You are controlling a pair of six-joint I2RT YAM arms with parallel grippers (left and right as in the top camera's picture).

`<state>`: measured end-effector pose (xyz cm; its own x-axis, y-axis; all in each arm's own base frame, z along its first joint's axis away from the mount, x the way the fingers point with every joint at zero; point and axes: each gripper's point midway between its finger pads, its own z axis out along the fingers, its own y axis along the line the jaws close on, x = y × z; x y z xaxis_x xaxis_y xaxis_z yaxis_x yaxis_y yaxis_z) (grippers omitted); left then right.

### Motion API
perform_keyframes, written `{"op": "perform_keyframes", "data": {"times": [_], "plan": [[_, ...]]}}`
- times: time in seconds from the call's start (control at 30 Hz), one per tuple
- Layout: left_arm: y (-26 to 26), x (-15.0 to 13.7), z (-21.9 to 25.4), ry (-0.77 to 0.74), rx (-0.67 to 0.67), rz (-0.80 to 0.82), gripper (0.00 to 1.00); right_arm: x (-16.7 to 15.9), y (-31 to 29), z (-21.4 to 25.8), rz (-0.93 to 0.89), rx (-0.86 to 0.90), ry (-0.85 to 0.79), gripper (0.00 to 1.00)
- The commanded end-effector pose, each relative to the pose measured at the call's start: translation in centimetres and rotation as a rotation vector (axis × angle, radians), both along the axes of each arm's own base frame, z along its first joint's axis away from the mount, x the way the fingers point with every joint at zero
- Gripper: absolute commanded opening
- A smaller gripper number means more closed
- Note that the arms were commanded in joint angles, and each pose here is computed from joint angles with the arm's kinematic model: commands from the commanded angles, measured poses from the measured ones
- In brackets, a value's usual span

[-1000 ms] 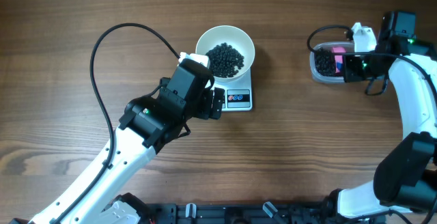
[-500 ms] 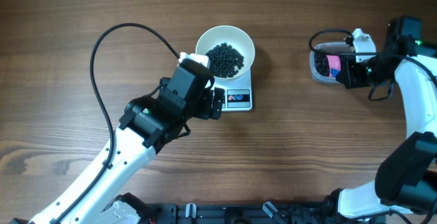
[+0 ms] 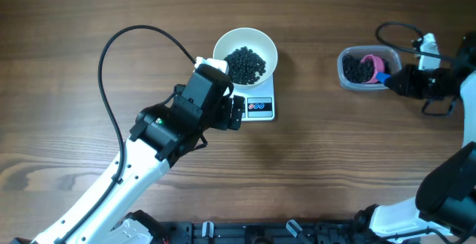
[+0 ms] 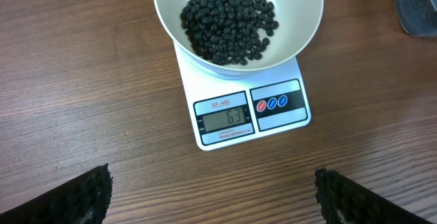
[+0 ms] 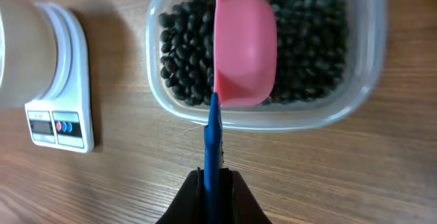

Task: Scoop item into bowl and weigh 150g on scale
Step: 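Move the cup back to the bean tub and scoop beans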

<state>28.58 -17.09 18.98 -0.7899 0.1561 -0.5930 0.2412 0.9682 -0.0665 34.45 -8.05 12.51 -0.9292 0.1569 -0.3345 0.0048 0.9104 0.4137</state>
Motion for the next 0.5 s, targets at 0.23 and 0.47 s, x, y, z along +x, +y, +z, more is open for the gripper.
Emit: {"op": "perform_keyframes", "data": {"times": [0.23, 0.47], "plan": [[-0.4, 0.2, 0.6, -0.012, -0.008, -0.018, 1.00, 1.6, 1.1, 1.6, -0.148, 0.227, -0.027, 0.04], [-0.4, 0.2, 0.6, -0.012, -0.008, -0.018, 1.00, 1.5, 0.3, 2.2, -0.249, 0.310, -0.004, 0.04]]}}
